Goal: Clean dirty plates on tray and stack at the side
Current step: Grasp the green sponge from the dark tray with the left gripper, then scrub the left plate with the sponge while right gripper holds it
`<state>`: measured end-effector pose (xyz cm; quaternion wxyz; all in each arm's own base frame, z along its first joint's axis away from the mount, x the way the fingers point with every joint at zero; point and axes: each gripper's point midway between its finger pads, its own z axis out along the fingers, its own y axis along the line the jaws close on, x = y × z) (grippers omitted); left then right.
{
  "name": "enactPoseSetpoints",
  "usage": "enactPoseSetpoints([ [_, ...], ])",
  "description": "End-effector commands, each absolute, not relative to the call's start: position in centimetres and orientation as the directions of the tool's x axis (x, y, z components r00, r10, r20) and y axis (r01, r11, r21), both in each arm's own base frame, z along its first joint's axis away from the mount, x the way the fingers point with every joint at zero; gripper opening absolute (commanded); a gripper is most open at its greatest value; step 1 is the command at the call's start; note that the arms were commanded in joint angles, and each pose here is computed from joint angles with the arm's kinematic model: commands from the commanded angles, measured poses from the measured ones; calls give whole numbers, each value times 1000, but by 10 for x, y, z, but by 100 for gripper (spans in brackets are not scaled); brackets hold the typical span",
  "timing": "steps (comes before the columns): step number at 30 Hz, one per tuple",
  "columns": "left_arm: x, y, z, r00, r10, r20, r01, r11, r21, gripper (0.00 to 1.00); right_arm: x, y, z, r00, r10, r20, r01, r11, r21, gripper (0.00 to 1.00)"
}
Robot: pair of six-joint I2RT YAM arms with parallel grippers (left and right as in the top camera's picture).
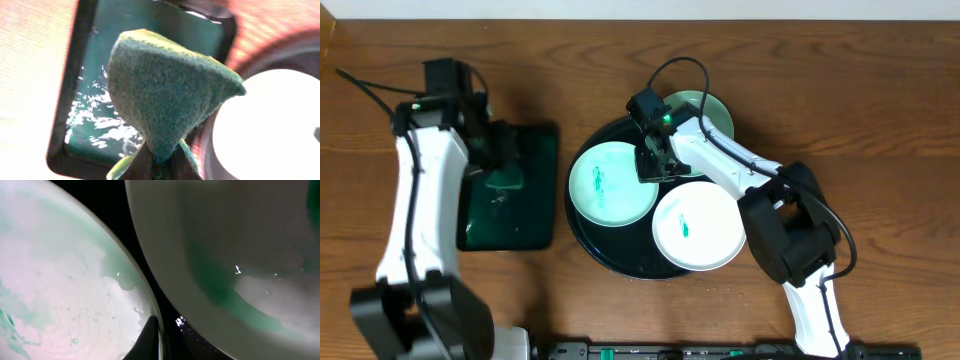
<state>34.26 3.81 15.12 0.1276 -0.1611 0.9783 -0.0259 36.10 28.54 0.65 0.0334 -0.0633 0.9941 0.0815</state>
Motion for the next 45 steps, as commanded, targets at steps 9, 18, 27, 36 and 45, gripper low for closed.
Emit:
enactPoseSetpoints([
  [9,347,-57,108,-938,-322,-128,-308,945,-112,7,356,284,-7,-992,-125,-34,-129,980,149,1],
  [18,340,-103,45,-971,-238,19,-239,969,-64,7,354,280,-10,-994,-106,16,-100,971,215,1],
  [27,325,-128,-2,-957,-218,191,-243,963,-120,7,355,280,-11,-994,-105,18,-98,967,234,1],
  [36,342,-177,12,-993,92,74,50,898,-438,7,356,280,-11,-994,-105,15,-99,967,236,1],
  [45,339,-66,-1,-968,-250,17,-241,948,208,7,357,281,-11,-994,-105,12,-99,966,237,1],
])
